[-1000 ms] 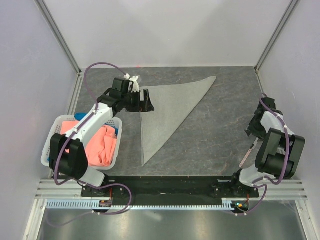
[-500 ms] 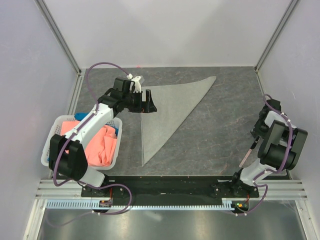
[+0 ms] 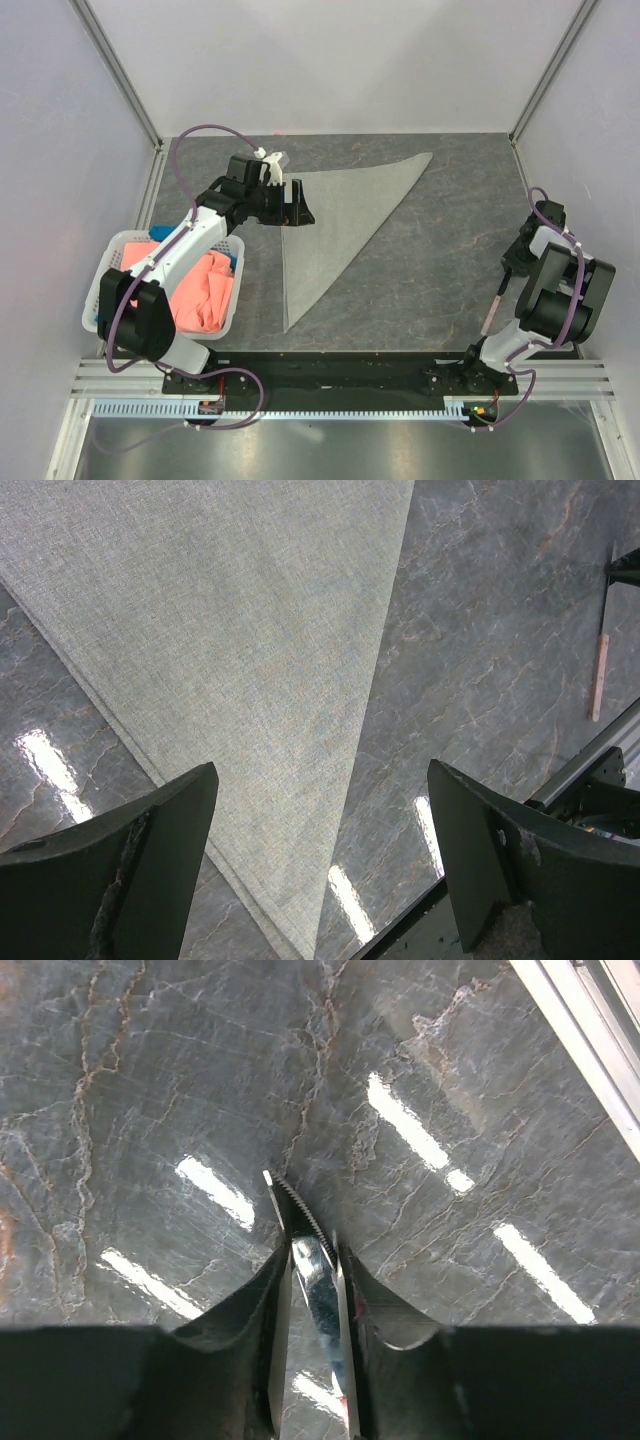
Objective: Fold the napkin, place the utensils inside, and roll it up
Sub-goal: Grab a utensil with the right arm
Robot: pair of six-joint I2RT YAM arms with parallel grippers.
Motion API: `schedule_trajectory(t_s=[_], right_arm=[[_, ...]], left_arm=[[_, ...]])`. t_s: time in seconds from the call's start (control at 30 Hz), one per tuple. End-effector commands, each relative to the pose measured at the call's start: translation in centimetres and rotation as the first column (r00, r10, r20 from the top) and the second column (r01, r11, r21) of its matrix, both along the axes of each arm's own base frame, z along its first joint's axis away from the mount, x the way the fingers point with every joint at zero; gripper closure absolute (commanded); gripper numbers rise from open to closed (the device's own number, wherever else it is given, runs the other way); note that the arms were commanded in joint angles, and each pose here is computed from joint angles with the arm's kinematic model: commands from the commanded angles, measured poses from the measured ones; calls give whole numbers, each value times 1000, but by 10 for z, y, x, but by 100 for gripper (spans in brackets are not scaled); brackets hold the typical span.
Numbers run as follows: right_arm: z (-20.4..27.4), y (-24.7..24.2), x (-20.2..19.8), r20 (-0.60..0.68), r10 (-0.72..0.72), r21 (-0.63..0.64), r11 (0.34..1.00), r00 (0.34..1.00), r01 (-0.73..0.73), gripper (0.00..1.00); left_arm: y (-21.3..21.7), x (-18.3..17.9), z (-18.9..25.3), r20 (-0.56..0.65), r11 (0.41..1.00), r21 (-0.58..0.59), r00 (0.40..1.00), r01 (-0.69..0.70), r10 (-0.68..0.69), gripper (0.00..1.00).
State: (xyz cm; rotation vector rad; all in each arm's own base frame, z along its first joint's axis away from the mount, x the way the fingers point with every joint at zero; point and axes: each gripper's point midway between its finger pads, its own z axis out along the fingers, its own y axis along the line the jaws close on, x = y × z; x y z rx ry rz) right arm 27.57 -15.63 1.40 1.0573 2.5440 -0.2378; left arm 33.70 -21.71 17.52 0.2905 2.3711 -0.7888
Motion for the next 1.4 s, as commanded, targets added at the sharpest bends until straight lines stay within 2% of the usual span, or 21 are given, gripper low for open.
schedule_trajectory(t_s=[0.0, 0.2, 0.73, 0.87, 0.9, 1.0, 1.2, 1.27, 1.37], right_arm=[[-32, 53, 0, 6, 36, 191, 981, 999, -37, 72], [-34, 81, 23, 35, 76, 189, 979, 997, -81, 81], [-24, 180, 130, 144, 244, 156, 951, 959, -266, 78], [8, 178, 125, 153, 279, 78, 953, 948, -293, 64], [26, 178, 125, 188, 283, 63, 952, 941, -299, 56], [43, 183, 103, 197, 284, 68, 951, 938, -302, 44], [26, 207, 47, 136, 298, 118, 942, 945, -314, 43], [23, 199, 30, 61, 317, 58, 946, 947, -320, 44], [29, 194, 23, 55, 353, 20, 935, 934, -354, 46]], left_arm=[[-2, 7, 27, 80, 1000, -20, 997, 1, 1, 8], [-7, 6, 21, 44, 999, -39, 999, 19, -17, 8], [3, 10, 26, 64, 999, -31, 998, -8, 10, 8], [5, 11, 26, 69, 1000, -23, 998, -14, 16, 5], [5, 11, 26, 70, 1000, -22, 997, -14, 15, 5], [5, 11, 27, 72, 1000, -21, 997, -16, 17, 5], [4, 11, 24, 52, 999, -27, 998, -23, 24, 5], [-11, 3, 30, 20, 994, -106, 999, 37, -35, 5], [-14, 0, 27, 8, 991, -122, 999, 50, -49, 6]])
